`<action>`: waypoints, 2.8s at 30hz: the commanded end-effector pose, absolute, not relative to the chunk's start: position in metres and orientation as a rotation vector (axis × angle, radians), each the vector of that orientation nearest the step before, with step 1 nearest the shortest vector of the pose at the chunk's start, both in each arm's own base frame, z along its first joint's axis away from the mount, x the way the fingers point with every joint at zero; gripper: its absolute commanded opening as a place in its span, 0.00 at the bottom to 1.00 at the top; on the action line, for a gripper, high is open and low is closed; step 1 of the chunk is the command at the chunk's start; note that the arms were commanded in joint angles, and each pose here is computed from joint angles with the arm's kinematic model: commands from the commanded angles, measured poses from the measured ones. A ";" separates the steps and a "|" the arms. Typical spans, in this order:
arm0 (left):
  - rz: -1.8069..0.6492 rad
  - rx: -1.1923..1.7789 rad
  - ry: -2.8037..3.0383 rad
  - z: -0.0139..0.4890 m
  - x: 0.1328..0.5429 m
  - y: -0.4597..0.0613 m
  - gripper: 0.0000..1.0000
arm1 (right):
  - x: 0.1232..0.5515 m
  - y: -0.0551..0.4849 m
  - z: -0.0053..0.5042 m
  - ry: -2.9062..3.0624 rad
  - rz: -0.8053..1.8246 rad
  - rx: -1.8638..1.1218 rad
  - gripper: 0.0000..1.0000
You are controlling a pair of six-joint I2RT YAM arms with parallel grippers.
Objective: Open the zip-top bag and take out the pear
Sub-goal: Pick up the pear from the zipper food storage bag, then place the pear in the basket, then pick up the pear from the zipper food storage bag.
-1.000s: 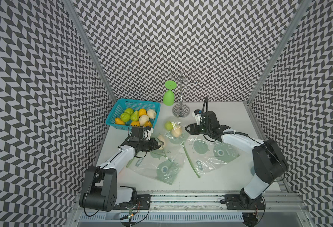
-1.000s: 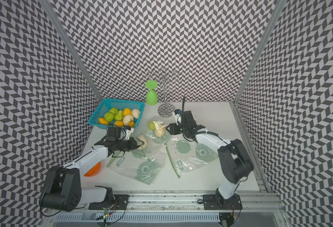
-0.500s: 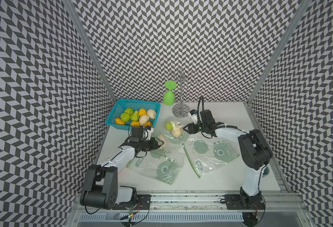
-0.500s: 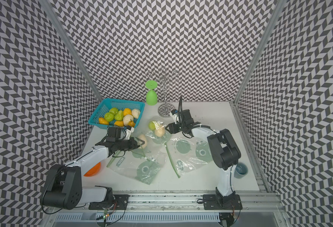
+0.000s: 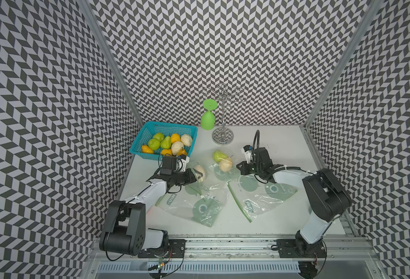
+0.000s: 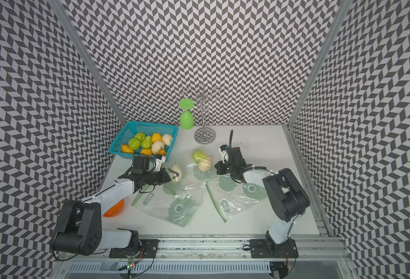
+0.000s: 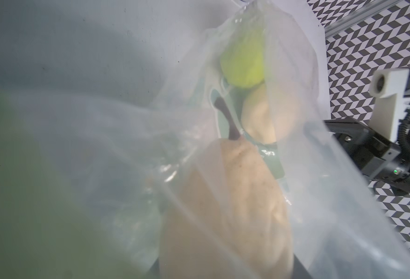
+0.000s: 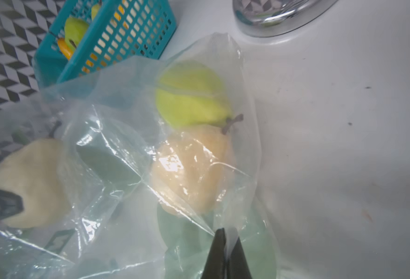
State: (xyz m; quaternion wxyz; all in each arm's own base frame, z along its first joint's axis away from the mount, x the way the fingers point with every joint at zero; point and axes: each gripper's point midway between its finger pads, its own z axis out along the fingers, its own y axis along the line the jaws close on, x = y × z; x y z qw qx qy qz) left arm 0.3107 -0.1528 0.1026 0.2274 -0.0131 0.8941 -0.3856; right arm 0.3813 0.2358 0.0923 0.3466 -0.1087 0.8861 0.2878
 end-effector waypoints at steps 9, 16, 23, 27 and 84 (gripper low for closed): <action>-1.135 -0.013 2.398 0.121 0.323 -0.167 0.42 | 0.364 0.158 0.114 2.230 0.482 0.148 0.00; -1.229 0.019 2.385 0.129 0.318 -0.175 0.42 | 0.345 0.125 0.117 2.178 0.478 0.363 0.00; -1.149 -0.052 2.292 0.162 0.335 -0.144 0.41 | 0.336 0.114 0.122 2.155 0.460 0.398 0.00; -1.039 -0.127 2.222 0.195 0.369 -0.106 0.42 | 0.333 0.116 0.121 2.161 0.489 0.396 0.00; -1.076 -0.092 2.501 0.070 0.343 -0.195 0.16 | 0.421 0.218 0.168 2.305 0.726 -0.135 0.06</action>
